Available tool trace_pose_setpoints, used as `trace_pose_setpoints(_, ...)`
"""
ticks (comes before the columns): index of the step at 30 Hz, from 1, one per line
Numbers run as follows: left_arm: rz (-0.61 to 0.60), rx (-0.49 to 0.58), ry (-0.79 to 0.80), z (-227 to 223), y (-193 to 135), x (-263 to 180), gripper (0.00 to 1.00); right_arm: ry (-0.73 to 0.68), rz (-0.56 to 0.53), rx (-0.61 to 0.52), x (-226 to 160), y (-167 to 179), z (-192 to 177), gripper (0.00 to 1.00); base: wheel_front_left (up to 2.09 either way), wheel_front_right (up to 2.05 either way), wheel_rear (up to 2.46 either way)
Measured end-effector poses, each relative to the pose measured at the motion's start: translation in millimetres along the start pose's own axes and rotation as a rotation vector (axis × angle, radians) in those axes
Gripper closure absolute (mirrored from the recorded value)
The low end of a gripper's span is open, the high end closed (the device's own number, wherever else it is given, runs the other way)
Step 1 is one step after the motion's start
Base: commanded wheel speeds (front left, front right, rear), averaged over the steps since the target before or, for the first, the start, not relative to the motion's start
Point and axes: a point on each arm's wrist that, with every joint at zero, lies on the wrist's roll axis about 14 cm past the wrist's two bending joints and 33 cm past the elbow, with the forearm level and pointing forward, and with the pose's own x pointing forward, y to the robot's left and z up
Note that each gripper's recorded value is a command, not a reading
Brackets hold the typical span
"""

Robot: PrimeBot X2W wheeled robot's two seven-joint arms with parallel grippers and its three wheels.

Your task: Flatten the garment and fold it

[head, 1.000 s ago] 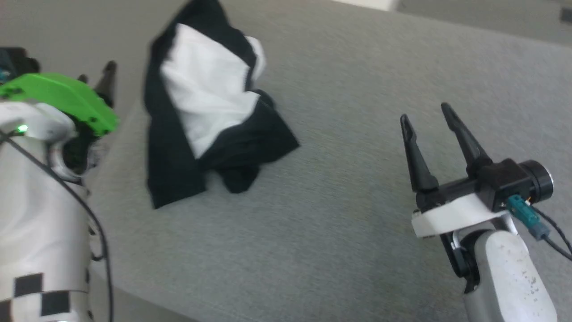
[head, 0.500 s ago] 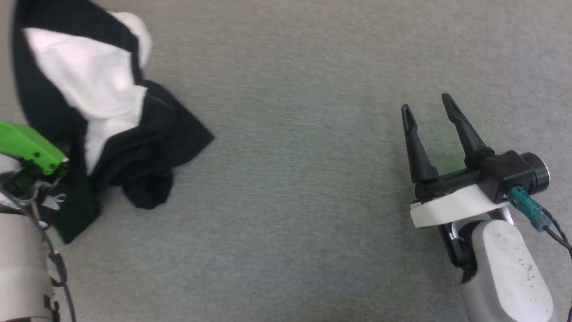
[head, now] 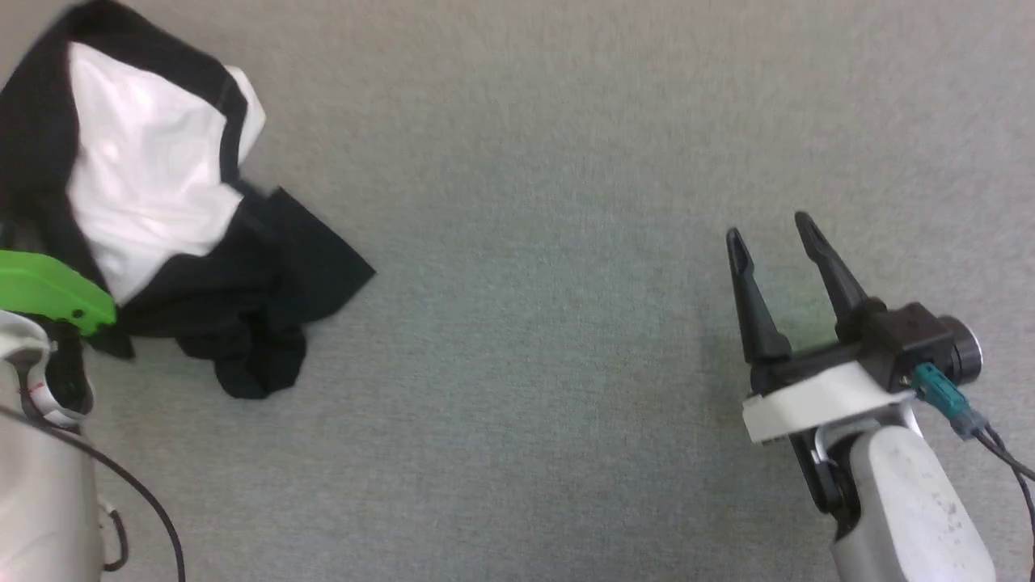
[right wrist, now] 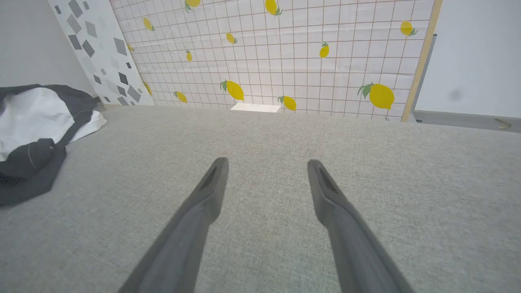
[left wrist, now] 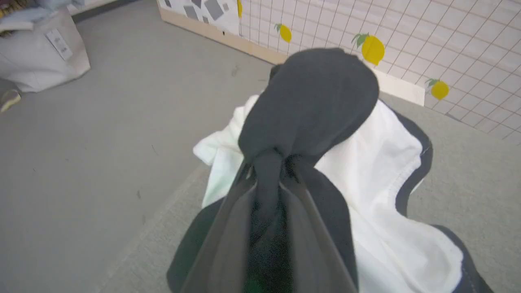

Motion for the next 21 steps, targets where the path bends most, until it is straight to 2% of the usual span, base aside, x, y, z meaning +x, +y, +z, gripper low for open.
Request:
trace_pose_setpoints(1,-0.023,0.046,-0.229,51.2,0.7,-12.9,1.0,-0.027,-0.006,-0.011,-8.3,1.2,14.8,0.0,0.0,0.0,0.0)
trace_pose_setpoints(4,-0.065,0.071,-0.396,98.8,-9.5,-29.2,1.0,-0.052,-0.011,-0.023,-18.4,2.8,28.9,0.0,0.0,0.0,0.0)
trace_pose_setpoints(9,-0.181,0.088,-0.648,180.9,-46.0,-72.2,1.0,-0.104,-0.033,-0.037,-41.7,2.6,54.8,0.0,0.0,0.0,0.0)
trace_pose_setpoints(13,-0.31,0.051,-0.787,228.6,-87.2,-110.2,1.0,-0.15,-0.066,-0.053,-61.2,-3.3,74.9,0.0,0.0,0.0,0.0)
trace_pose_setpoints(17,-0.444,-0.007,-0.857,260.1,-132.7,-141.1,1.0,-0.174,-0.105,-0.067,-81.0,-11.7,87.1,0.0,0.0,0.0,0.0)
trace_pose_setpoints(21,-0.639,-0.16,-0.898,285.6,-198.2,-177.2,1.0,-0.179,-0.166,-0.077,-102.0,-27.6,91.5,0.0,0.0,0.0,0.0)
